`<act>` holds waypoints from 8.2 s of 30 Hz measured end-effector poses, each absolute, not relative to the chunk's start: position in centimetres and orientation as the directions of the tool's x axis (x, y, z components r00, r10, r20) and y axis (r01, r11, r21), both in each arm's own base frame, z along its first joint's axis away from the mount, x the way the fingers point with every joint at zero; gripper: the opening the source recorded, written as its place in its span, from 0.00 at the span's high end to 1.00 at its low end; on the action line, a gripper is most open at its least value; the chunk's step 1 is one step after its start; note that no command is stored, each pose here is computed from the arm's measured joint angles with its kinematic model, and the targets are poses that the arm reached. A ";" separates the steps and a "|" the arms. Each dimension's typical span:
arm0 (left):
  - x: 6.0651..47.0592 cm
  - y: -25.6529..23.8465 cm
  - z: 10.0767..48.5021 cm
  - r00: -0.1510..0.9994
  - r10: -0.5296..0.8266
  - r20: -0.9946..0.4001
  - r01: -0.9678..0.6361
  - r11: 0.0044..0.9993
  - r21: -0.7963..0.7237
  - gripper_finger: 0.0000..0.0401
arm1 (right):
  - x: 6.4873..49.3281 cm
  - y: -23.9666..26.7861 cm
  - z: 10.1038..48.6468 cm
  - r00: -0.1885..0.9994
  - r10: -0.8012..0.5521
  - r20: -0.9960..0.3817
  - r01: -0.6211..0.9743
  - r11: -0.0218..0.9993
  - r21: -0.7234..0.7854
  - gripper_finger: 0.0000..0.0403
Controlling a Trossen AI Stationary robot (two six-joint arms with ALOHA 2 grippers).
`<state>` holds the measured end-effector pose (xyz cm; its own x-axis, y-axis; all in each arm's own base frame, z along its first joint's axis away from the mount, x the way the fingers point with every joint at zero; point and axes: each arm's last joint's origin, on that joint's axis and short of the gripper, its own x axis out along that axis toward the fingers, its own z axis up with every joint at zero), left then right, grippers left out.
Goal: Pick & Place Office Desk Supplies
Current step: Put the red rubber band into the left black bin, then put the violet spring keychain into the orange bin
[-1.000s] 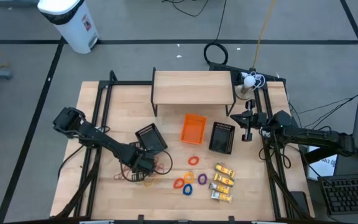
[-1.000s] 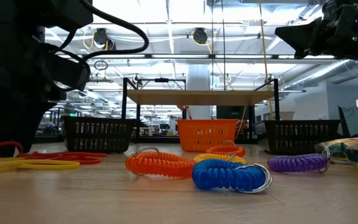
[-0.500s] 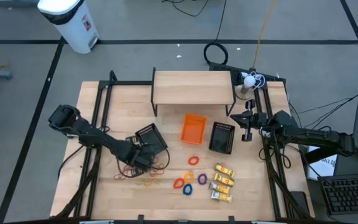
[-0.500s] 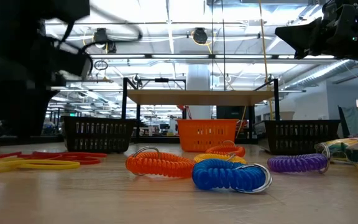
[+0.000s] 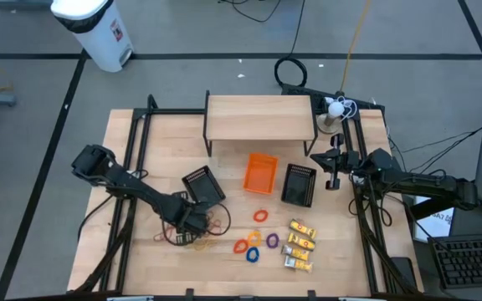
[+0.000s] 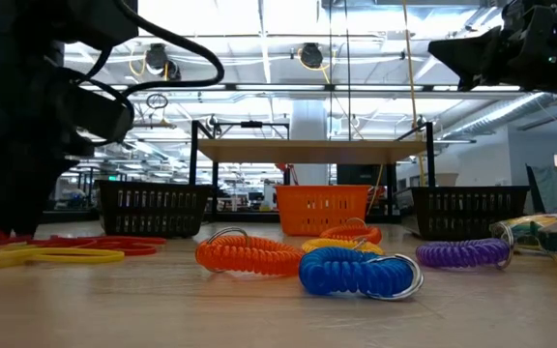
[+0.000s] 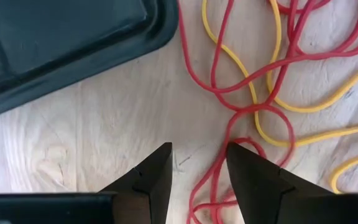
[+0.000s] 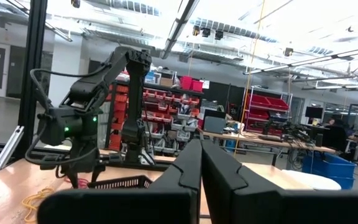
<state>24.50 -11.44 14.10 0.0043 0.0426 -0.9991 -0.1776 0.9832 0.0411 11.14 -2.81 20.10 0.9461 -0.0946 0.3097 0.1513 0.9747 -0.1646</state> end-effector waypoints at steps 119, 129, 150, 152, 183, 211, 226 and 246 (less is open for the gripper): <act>25.6 -11.1 14.0 0.019 -0.008 -1.000 -0.075 0.997 -0.009 0.68 | 11.2 -2.8 20.1 0.947 -0.094 0.307 0.151 0.974 -0.167 1.00; 25.9 -11.3 14.0 0.040 -0.043 -0.998 -0.021 0.999 -0.044 0.98 | 11.2 -2.8 20.1 0.947 -0.094 0.307 0.151 0.974 -0.167 1.00; 17.0 -10.5 31.3 0.617 0.150 -0.773 -0.181 0.982 0.046 1.00 | 11.2 -2.8 20.0 0.948 -0.094 0.304 0.151 0.974 -0.167 1.00; 15.3 -9.8 31.9 0.681 0.197 -0.705 -0.233 0.971 0.046 1.00 | 11.2 -2.8 20.0 0.948 -0.094 0.304 0.151 0.974 -0.168 1.00; 15.2 -4.7 25.9 0.827 0.248 -0.505 -0.331 0.940 -0.080 1.00 | 11.2 -2.8 20.1 0.945 -0.097 0.312 0.155 0.974 -0.168 1.00; 21.7 -1.5 19.0 0.538 0.102 -0.837 -0.271 0.961 -0.057 0.67 | 11.2 -2.8 20.0 0.948 -0.098 0.304 0.154 0.974 -0.167 1.00; 16.3 -0.4 29.5 0.928 0.090 -0.363 -0.099 0.995 -0.004 0.54 | 11.2 -2.8 20.0 0.948 -0.095 0.303 0.152 0.974 -0.167 1.00; 10.3 0.7 21.1 0.962 0.226 -0.152 -0.232 0.972 -0.022 0.99 | 11.2 -2.8 20.0 0.950 -0.095 0.298 0.141 0.980 -0.138 1.00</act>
<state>10.26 0.71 21.09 0.9622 0.2261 -0.1521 -0.2320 0.9725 -0.0223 11.22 -2.83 19.99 0.9499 -0.0948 0.2978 0.1411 0.9803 -0.1380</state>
